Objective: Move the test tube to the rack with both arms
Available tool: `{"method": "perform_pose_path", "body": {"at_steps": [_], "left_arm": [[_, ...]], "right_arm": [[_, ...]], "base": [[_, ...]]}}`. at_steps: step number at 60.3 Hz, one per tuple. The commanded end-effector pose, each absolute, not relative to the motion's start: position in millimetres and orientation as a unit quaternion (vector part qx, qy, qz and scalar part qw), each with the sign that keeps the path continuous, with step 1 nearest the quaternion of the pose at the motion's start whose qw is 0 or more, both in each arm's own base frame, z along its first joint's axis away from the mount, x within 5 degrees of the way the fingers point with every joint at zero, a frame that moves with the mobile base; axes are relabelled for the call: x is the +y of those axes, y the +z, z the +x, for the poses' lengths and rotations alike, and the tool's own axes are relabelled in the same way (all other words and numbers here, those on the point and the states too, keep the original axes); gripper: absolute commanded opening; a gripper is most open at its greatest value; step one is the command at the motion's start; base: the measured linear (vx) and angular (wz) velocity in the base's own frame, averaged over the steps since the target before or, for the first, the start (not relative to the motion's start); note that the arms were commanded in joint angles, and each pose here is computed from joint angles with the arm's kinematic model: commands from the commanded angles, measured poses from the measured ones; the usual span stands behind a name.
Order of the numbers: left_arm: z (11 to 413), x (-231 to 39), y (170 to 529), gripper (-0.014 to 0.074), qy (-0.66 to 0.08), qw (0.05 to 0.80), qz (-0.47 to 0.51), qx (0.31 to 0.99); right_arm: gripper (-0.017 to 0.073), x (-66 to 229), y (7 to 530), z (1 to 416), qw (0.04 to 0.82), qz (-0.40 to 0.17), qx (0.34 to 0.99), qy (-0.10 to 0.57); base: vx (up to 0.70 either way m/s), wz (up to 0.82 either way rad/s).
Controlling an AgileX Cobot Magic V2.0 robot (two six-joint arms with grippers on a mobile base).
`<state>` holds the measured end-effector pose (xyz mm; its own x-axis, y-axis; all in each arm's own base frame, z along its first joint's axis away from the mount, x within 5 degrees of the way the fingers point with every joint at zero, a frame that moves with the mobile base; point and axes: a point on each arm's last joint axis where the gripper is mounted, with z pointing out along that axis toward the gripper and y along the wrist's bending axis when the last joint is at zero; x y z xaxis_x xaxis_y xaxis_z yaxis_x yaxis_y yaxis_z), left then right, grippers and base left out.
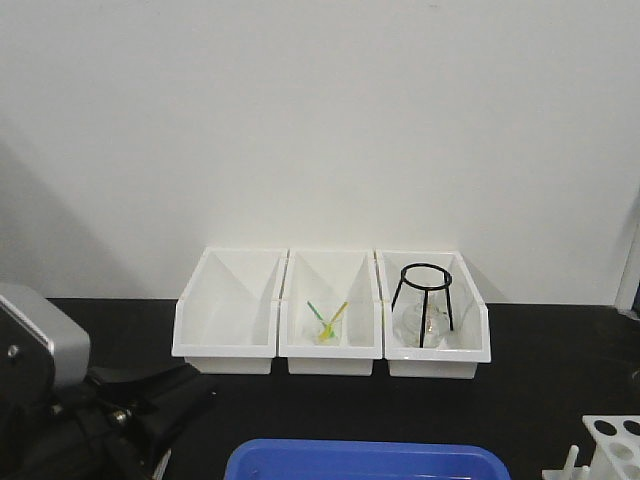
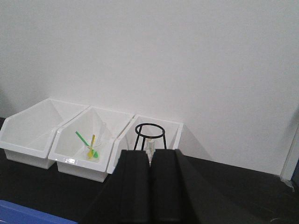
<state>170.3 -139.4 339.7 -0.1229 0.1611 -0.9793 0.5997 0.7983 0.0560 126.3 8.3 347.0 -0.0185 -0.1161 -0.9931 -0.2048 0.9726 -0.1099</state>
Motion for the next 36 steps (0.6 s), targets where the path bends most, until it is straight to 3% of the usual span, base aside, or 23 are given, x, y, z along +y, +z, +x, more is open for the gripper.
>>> {"method": "perform_pose_path", "body": {"at_steps": [1,12,22,36], "left_arm": [[162,-150,352,-0.0006,-0.225,0.612,0.312,0.691],[159,-153,363,-0.0006,-0.271,0.586,0.291,0.707],[163,-148,367,-0.0006,-0.264,0.579,0.251,0.730],[167,-145,371,-0.0006,-0.222,0.614,0.264,0.710]], "right_arm": [[-0.0010,6,359,125,0.705,-0.107,0.701,0.020],[-0.0010,6,359,125,0.705,-0.107,0.701,0.020],[-0.0010,6,359,125,0.705,-0.108,0.701,0.020],[-0.0010,6,359,125,0.705,-0.108,0.701,0.020]], "base": [[0.00,0.00],[0.00,0.00],[0.00,0.00],[0.00,0.00]]}}
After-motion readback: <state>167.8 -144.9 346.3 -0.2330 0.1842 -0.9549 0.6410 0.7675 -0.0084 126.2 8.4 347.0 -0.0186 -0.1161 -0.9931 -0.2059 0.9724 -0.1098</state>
